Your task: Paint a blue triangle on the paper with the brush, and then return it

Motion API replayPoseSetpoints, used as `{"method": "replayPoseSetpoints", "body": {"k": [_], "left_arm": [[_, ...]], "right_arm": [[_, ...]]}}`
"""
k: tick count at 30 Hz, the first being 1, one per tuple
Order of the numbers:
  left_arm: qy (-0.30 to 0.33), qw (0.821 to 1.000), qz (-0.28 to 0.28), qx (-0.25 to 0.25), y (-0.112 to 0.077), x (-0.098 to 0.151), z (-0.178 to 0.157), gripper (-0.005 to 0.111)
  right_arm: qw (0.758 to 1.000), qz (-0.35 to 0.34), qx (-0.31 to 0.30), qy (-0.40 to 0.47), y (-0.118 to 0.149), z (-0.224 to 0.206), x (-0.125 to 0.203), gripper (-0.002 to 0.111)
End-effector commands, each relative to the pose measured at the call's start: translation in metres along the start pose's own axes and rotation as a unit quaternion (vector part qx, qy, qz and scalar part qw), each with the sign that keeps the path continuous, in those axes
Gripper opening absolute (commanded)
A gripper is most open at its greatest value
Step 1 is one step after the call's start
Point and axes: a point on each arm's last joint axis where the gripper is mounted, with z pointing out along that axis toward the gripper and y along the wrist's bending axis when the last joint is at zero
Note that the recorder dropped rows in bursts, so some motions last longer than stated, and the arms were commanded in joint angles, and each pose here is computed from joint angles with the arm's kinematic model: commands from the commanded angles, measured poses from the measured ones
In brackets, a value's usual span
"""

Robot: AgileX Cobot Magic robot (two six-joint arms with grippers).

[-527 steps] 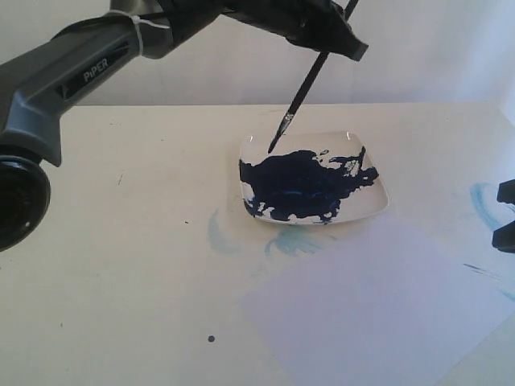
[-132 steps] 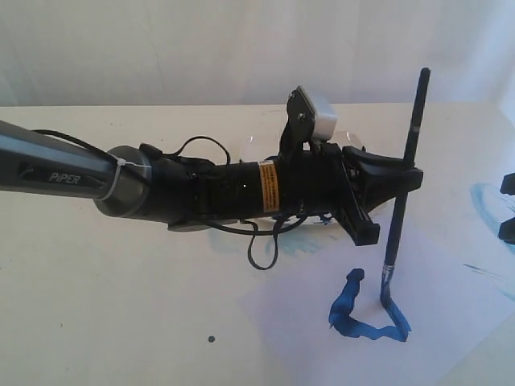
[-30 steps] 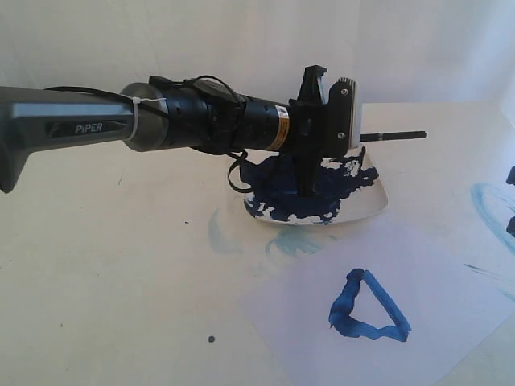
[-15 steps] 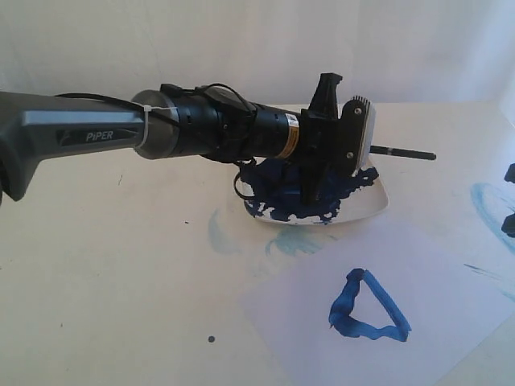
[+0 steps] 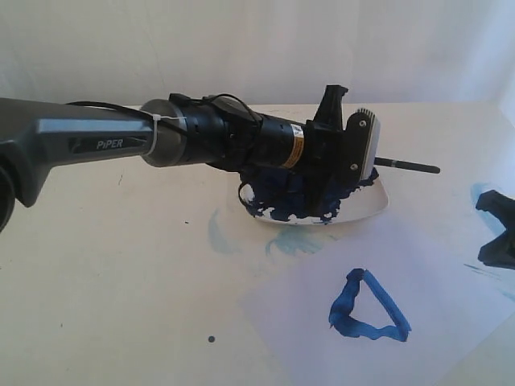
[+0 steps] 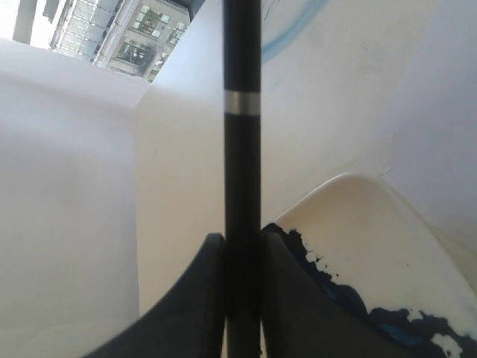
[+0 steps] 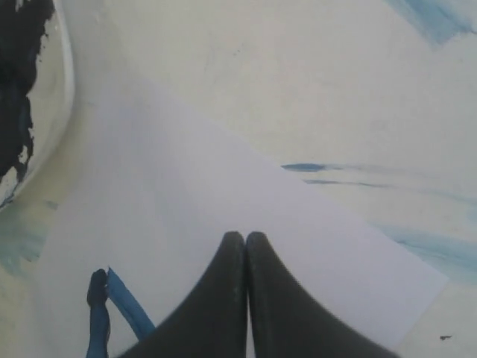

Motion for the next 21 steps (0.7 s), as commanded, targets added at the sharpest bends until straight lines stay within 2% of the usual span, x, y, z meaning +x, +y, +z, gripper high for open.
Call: {"method": "replayPoseSetpoints", "body": {"k": [1,11,14,18,21], "left_arm": [[-0.009,1.0,-0.01,0.0,0.001,-0.006,0.0,0.0],[-0.026,0.999,-0.035,0.012,-0.003,-0.008,0.0,0.0],[-0.025,0.999,-0.039,0.025,-0.011,-0.006,0.0,0.0],[-0.02,0.999,-0.002,0.044,-0.025,-0.002,0.001,0.0],[-0.018,0.998,-0.002,0.052,-0.031,0.0,0.001,0.0]], "right_arm": [[1.0,0.012,0.003,0.016,-0.006,0.012,0.001,0.0],[0.999,0.017,0.005,0.048,-0.014,0.026,0.006,0.0],[0.999,0.019,0.003,0.049,-0.013,0.026,0.006,0.0],[0.999,0.019,0.003,0.049,-0.013,0.026,0.006,0.0],[0.999,0.016,0.003,0.049,-0.013,0.026,0.006,0.0]]}}
